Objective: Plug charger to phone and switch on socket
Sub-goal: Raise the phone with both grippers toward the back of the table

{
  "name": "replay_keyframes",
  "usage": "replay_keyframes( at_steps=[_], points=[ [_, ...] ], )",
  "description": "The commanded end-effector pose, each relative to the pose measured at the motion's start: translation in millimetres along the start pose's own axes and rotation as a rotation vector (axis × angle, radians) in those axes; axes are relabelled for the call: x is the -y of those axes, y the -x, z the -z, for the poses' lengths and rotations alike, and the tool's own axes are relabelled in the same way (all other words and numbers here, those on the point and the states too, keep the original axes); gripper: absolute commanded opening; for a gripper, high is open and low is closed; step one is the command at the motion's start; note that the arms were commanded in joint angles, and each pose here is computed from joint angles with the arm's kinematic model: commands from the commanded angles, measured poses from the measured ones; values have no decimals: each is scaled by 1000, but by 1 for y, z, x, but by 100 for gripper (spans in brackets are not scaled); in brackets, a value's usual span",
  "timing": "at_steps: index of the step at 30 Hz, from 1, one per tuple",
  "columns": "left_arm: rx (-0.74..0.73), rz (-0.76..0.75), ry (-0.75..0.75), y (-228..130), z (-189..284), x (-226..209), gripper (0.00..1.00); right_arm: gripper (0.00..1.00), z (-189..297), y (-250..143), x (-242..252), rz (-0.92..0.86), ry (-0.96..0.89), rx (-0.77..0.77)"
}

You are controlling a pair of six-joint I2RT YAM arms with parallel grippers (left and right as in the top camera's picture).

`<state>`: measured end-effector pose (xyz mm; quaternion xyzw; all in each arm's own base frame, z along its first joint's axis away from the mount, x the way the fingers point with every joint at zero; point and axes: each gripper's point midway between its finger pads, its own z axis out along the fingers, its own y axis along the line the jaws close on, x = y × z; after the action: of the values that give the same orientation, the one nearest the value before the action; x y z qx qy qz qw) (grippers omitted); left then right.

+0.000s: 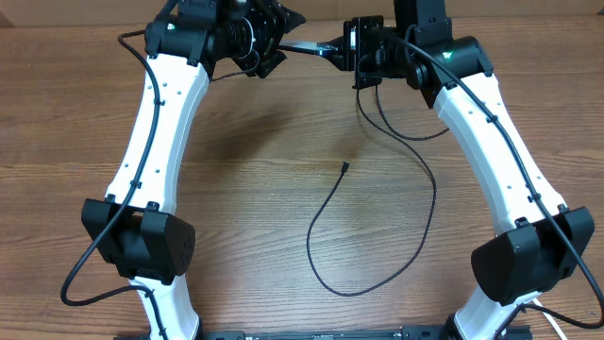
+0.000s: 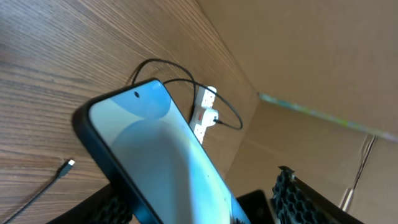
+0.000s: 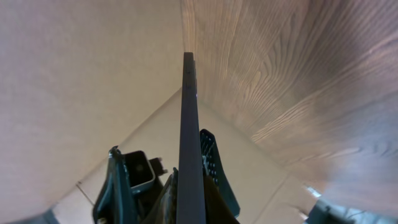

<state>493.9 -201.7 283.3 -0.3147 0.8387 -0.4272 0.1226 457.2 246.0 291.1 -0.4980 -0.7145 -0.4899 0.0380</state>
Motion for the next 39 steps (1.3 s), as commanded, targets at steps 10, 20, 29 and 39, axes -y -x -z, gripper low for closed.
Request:
replay_keyframes(
  at_steps=[10, 20, 29, 39],
  points=[
    [22, 314, 10, 6, -3, -4, 54, 4, 9, -30, -21, -96, 66, -53],
    [-20, 405, -1, -1, -3, -1, 52, 4, 0, -36, -20, -68, 81, -3],
    [-36, 422, -4, -3, -3, 0, 49, 4, 0, -37, -20, -67, 79, -7],
    [-37, 444, -4, -4, -3, 0, 38, 4, 0, -37, -20, -68, 80, -7]
  ],
)
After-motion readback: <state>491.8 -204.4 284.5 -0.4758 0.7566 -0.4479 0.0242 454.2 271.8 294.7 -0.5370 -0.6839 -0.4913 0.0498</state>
